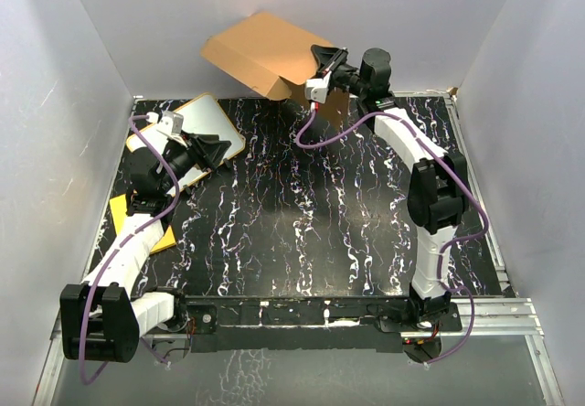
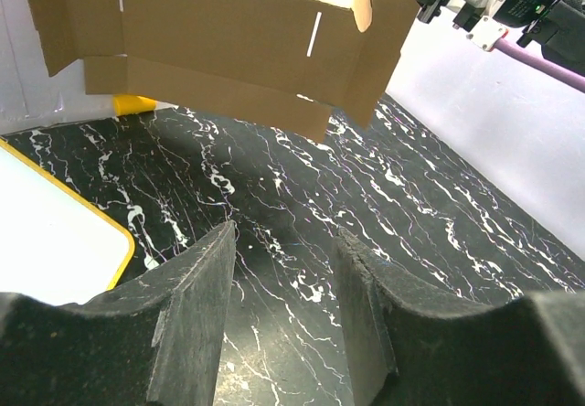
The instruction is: Fold the paper box
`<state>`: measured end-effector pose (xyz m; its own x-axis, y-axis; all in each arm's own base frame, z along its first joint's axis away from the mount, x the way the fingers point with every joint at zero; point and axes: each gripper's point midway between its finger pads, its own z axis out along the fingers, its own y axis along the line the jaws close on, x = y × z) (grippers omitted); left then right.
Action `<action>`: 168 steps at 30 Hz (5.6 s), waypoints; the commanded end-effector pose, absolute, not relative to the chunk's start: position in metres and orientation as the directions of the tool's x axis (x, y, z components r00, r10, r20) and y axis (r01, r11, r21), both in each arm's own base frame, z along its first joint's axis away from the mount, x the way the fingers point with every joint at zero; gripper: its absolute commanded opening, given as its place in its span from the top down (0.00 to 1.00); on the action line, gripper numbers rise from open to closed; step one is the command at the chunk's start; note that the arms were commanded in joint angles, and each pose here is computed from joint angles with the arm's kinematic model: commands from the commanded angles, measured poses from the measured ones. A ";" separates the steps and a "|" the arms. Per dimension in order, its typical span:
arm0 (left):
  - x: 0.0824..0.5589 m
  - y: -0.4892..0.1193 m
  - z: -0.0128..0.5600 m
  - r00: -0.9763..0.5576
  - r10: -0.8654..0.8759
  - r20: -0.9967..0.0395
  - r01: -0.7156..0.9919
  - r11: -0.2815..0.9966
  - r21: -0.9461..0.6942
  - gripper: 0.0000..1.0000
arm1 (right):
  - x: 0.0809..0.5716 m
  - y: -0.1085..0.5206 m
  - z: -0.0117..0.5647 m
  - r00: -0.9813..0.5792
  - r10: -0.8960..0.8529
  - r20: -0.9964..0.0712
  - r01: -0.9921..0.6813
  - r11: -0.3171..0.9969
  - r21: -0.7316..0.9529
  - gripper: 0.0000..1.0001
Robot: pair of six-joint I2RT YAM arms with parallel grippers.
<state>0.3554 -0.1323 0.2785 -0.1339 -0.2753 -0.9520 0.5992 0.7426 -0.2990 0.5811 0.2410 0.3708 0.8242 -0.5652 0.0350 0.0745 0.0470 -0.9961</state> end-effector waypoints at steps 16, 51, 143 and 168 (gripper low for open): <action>0.350 -0.136 0.292 -0.096 -0.298 -0.950 0.635 0.717 -0.289 0.56 | 0.533 0.215 0.415 0.813 -0.552 0.182 0.228 0.015 -0.973 0.92; 0.347 -0.136 0.294 -0.092 -0.296 -0.951 0.638 0.716 -0.285 0.57 | 0.484 0.261 0.411 0.917 -0.398 -0.037 0.013 0.122 -0.992 0.92; 0.271 -0.122 0.042 -0.767 -0.428 -0.479 -0.191 0.864 -0.466 0.80 | 0.434 0.113 0.421 0.029 -0.070 -0.997 -0.801 0.594 -0.065 0.92; 0.342 -0.142 0.167 -0.534 -0.304 -0.789 0.199 0.862 -0.466 0.41 | 0.427 0.120 0.437 0.047 -0.052 -0.998 -0.838 0.542 -0.068 0.92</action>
<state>0.3135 -0.1286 0.1021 -0.6852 -0.3432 -0.6424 -0.0152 0.8885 -0.4585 0.4423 0.1130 0.3961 -0.0475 -0.0686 -0.9965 -0.8148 0.5798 -0.0010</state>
